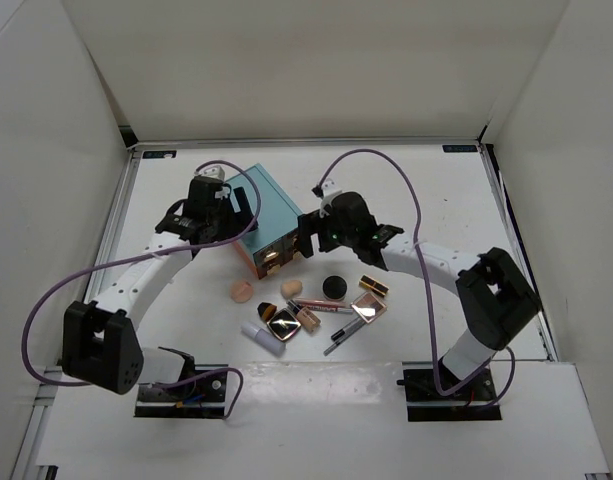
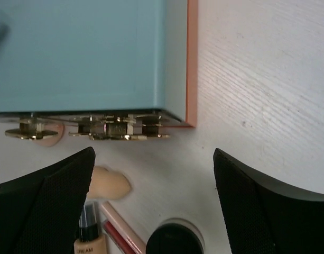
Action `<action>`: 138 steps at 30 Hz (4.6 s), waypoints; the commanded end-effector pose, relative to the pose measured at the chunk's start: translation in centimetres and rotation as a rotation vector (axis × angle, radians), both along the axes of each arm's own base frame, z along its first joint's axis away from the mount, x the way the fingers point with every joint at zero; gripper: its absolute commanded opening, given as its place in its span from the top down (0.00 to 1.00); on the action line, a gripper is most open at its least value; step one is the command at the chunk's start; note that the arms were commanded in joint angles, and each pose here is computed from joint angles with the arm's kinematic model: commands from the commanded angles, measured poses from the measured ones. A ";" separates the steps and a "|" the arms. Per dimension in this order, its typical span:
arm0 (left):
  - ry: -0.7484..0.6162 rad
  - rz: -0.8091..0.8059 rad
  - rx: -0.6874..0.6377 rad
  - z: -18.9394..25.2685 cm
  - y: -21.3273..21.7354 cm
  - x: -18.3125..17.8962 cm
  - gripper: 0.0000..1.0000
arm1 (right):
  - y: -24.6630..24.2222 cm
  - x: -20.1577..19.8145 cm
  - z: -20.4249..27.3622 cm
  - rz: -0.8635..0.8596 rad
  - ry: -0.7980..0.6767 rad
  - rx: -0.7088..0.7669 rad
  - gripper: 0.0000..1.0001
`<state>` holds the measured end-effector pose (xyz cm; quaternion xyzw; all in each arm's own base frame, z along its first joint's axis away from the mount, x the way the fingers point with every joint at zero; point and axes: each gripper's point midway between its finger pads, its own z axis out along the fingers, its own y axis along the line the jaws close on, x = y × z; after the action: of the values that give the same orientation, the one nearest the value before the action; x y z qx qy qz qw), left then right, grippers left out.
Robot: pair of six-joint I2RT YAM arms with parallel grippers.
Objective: Organize the makeup
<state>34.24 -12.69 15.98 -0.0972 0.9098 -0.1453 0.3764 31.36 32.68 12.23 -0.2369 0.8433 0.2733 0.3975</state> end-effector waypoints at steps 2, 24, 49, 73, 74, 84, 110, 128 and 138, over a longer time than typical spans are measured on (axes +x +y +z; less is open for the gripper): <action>-0.030 -0.013 -0.060 0.3 -1.3 0.8 0.07 | 3.2 2.1 3.1 0.026 -0.098 0.098 0.11; 0.033 0.030 -0.021 -2.7 -2.3 5.3 0.31 | 3.2 9.2 3.5 -0.012 -0.076 0.127 0.70; -0.007 0.025 -0.015 -0.9 -2.3 5.6 0.20 | -7.2 0.1 2.0 -0.040 -0.041 -0.053 0.57; 0.070 0.167 0.009 -0.6 4.2 -9.0 0.02 | -8.2 -7.4 -2.3 -0.105 -0.007 -0.283 0.02; 0.076 0.174 0.002 -0.8 4.3 -9.4 0.02 | -8.2 -7.5 -2.9 -0.110 -0.011 -0.291 0.03; 0.089 0.211 -0.001 -1.5 4.8 -10.0 0.02 | -6.2 -6.4 -6.4 -0.194 -0.001 -0.299 0.07; 0.095 0.135 0.023 -1.4 4.0 -9.2 0.02 | -3.0 -8.1 3.8 -0.065 -0.148 -0.155 0.64; 0.022 -0.102 -0.034 0.0 0.8 -8.7 0.02 | -2.4 4.0 11.0 -0.139 -0.353 -0.128 0.64; 0.077 -0.197 -0.004 -1.6 0.0 -8.6 0.02 | -2.4 4.4 6.0 -0.102 -0.243 -0.184 0.47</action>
<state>24.97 -11.75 13.08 -0.0445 0.9341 -0.1619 0.3151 35.57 29.48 17.93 -0.2500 0.8288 0.1306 0.4833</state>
